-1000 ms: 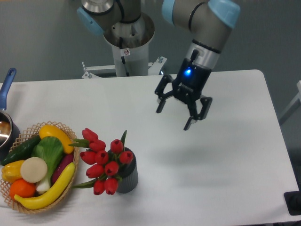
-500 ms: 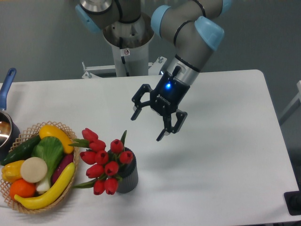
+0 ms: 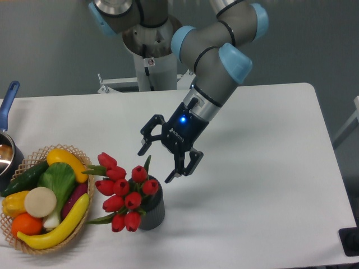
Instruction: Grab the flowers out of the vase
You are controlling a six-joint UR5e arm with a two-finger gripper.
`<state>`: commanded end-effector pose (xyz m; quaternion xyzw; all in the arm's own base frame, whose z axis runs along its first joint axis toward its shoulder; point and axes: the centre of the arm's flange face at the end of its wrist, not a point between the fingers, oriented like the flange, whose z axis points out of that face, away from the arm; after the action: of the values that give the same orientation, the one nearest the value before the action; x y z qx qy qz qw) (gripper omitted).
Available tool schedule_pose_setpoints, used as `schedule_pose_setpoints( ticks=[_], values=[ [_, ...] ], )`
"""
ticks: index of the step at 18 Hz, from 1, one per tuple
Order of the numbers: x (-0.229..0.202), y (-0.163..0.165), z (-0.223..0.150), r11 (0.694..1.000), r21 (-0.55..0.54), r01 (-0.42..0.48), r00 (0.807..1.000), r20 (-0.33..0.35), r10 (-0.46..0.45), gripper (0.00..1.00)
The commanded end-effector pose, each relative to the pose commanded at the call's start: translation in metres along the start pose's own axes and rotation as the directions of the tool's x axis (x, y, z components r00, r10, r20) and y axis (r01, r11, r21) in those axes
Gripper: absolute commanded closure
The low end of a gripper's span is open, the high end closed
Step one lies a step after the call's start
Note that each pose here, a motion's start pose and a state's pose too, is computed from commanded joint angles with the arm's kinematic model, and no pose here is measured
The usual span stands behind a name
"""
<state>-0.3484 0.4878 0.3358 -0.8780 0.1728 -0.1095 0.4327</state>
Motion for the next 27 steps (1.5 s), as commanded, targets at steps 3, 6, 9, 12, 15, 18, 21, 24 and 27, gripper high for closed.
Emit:
schedule_pose_setpoints(
  ticks=[3,6,9,12,15,18,21,24,27],
  values=[
    [-0.003,-0.003,0.011,1.0,0.001,-0.018,1.0,-0.008,0.018,0.0],
    [-0.007,-0.005,0.015,1.0,0.001,-0.021,1.0,-0.012,0.021,0.0],
    [-0.011,-0.005,0.022,1.0,0.001,-0.024,1.0,-0.017,0.024,0.0],
    [-0.015,-0.009,0.032,1.0,-0.001,0.0,1.0,-0.029,0.0,0.0],
    [-0.017,-0.012,0.032,1.0,0.0,-0.002,1.0,-0.028,0.002,0.0],
    [-0.017,-0.012,0.032,1.0,-0.002,-0.002,1.0,-0.028,0.002,0.15],
    [-0.017,-0.012,0.032,1.0,0.0,-0.002,1.0,-0.028,0.002,0.34],
    [-0.017,-0.012,0.032,1.0,0.0,-0.002,1.0,-0.028,0.002,0.46],
    [-0.017,-0.013,0.032,1.0,0.0,-0.003,1.0,-0.027,0.003,0.51]
  ],
)
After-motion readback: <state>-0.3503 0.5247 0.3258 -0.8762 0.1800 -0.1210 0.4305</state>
